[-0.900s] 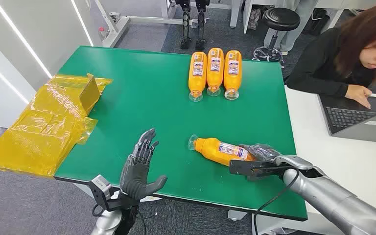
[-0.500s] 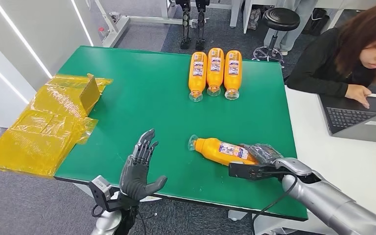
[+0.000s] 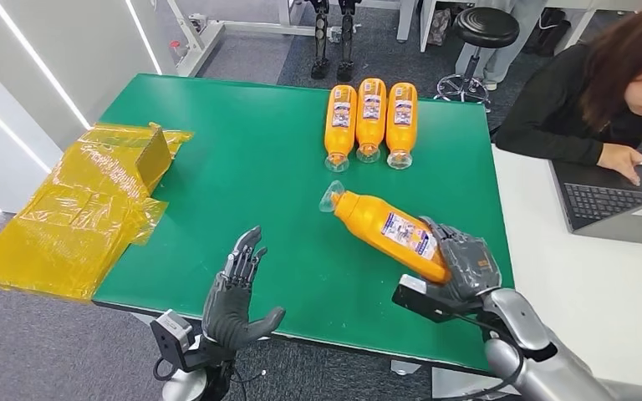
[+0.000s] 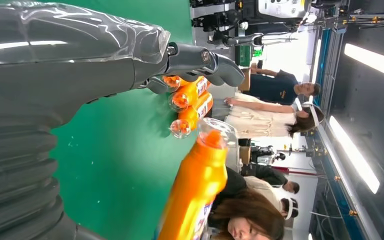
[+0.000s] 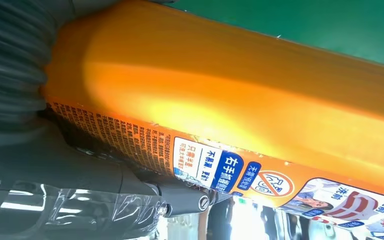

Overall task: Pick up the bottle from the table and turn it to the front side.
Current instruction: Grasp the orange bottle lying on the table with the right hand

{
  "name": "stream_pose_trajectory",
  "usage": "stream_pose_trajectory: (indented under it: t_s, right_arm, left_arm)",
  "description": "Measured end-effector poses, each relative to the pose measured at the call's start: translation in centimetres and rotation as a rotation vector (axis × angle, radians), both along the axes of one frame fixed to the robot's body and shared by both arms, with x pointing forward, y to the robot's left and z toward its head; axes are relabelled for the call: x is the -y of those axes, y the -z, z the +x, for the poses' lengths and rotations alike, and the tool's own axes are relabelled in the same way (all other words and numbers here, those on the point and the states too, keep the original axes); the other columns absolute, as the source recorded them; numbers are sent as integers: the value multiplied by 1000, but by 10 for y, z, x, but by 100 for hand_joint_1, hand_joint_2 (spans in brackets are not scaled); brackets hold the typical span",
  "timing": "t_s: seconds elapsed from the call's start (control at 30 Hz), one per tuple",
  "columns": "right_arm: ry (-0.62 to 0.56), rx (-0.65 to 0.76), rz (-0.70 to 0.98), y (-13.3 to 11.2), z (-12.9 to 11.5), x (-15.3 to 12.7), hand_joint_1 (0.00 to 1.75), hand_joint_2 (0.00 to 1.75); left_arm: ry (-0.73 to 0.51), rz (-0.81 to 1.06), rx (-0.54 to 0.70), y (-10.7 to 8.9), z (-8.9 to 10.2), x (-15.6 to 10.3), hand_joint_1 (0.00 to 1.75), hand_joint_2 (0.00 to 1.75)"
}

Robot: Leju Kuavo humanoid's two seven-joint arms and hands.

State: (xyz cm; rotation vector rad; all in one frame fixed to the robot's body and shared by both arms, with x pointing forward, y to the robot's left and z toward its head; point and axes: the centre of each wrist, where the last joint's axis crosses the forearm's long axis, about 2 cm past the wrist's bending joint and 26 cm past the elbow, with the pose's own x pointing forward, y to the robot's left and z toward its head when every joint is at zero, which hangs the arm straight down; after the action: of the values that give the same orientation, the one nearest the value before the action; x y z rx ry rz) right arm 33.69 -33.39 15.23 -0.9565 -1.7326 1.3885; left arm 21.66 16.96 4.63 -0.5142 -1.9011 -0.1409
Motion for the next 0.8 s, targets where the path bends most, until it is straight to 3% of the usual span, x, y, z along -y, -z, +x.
stream_pose_trajectory:
  t_s: [0.3,0.47,0.63,0.8]
  right_arm:
    - [-61,57,111,36,-82,-14,175,175]
    - [-93,72,164,53,-123,-38,175,175]
    - [-99,95,242,63,-144,-63,175,175]
    - [-103,90,301,67,-150,-86,175,175]
  left_arm:
    - [12,-8,1,-1,0,1,0,175]
    - [37,-14,10,-3,3,3,0,175]
    - [109,-52,26,-9,12,10,0,175]
    - [186,-91,36,-14,16,19,0,175]
